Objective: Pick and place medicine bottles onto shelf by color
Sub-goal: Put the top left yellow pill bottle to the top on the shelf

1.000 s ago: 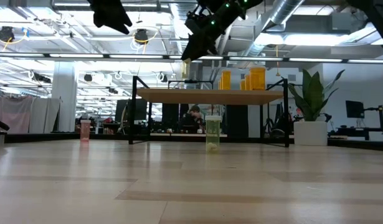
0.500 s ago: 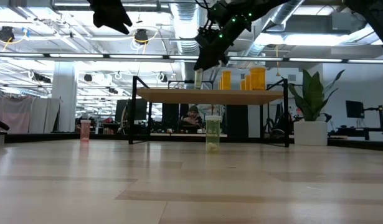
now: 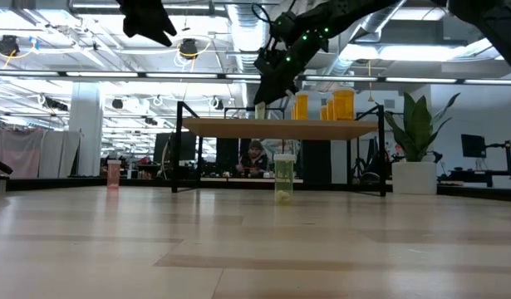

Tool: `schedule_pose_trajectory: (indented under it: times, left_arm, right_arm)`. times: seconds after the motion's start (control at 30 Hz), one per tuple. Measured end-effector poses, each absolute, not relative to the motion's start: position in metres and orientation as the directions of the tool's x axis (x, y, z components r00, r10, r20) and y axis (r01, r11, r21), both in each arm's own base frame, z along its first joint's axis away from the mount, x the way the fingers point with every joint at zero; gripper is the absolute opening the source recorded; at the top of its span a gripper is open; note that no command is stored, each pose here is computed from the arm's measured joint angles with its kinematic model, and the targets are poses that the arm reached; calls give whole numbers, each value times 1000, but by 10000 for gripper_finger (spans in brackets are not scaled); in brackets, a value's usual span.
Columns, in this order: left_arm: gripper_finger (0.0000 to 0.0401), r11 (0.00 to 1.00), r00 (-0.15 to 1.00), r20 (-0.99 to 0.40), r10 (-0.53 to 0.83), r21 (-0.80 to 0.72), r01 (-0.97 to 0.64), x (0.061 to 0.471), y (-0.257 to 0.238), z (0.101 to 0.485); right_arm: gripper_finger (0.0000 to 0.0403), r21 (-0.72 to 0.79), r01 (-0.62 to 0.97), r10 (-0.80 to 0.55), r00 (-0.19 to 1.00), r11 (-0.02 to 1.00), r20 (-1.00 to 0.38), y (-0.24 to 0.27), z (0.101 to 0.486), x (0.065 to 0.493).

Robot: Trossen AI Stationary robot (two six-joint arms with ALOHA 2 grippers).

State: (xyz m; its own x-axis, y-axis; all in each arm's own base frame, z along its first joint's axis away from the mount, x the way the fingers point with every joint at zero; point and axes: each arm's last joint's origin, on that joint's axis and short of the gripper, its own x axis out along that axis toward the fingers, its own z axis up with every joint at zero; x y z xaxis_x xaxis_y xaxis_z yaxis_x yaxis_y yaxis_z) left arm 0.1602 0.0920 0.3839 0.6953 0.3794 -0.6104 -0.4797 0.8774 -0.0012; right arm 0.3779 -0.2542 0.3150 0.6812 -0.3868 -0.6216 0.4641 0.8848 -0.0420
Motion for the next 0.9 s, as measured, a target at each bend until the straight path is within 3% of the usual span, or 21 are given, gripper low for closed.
schedule_pose_trajectory:
  times: [0.9]
  left_arm:
    - [219, 875, 694, -611, 380, -6, -485, 160, 92, 384]
  right_arm:
    - [129, -43, 462, -369, 645, 886, -669, -251, 309, 376]
